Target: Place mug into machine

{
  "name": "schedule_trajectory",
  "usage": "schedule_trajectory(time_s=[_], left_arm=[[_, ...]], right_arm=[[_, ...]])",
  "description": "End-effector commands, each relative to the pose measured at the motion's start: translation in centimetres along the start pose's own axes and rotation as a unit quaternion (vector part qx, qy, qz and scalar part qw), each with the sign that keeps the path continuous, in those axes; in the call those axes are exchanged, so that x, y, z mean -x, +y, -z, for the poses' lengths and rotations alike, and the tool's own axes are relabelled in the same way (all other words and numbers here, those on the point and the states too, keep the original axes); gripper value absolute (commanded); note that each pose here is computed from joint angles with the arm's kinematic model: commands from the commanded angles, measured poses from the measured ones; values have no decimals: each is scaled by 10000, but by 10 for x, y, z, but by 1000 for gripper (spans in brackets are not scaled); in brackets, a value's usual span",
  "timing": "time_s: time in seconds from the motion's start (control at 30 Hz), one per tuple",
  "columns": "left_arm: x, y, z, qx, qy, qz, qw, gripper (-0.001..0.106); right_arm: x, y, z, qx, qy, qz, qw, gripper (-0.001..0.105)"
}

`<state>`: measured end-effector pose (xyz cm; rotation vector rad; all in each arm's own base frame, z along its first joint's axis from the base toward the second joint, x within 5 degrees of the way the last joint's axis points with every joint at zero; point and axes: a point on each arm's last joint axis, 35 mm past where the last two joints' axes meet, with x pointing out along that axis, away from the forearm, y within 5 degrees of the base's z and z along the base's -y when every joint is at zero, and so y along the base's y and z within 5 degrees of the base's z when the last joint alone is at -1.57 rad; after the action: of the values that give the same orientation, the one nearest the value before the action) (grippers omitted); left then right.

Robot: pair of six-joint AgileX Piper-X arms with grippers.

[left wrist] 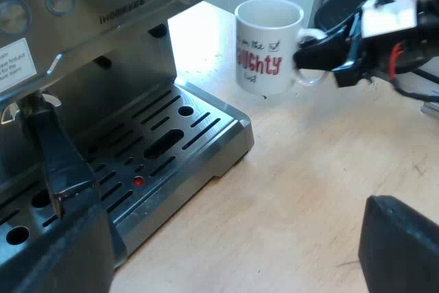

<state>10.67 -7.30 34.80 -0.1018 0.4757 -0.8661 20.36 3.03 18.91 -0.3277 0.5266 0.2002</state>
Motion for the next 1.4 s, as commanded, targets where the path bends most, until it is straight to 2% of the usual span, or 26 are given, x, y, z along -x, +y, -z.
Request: schedule_trajectory(time_s=[0.03,0.2,0.47,0.67,0.77,0.8,0.9,0.93,1.1,1.13,1.3,1.4], left_arm=[[1,-2,-4,-40,-102,70,9999,79],[1,-2,-4,-40,-102,70,9999,79],[1,-2,-3,-34,-89,68,9999,79],[1,-1,1,44,84,34,9999,79],[1,0,3,71,130,-115,9998,79],[1,2,3,78,133,-298,9994,79],[1,3,4,95,157,-541,9984,79],[1,6,6,116,202,-833,9963,79],[1,6,6,121,215,-861,9960,79],[1,6,6,119,210,-899,9957,79],[1,6,6,118,205,-946,9952,79],[1,8,7,76,200,-1144,9932,79]], right_arm=[[14,-2,-10,136,-270,52,9995,0],[45,2,-13,242,-371,-82,9990,0],[82,18,-16,565,-475,-613,9954,0],[106,30,-29,900,-734,-1172,9863,0],[113,39,-35,1081,-883,-1485,9790,0],[115,42,-36,1135,-936,-1618,9758,0],[116,50,-36,1278,-958,-1722,9720,0],[116,54,-35,1357,-926,-1732,9711,0],[112,66,-34,1589,-818,-1893,9655,0],[107,75,-38,1685,-855,-1862,9642,0],[95,88,-47,1390,-1016,-1782,9688,0],[78,100,-51,1203,-995,-1809,9710,0]])
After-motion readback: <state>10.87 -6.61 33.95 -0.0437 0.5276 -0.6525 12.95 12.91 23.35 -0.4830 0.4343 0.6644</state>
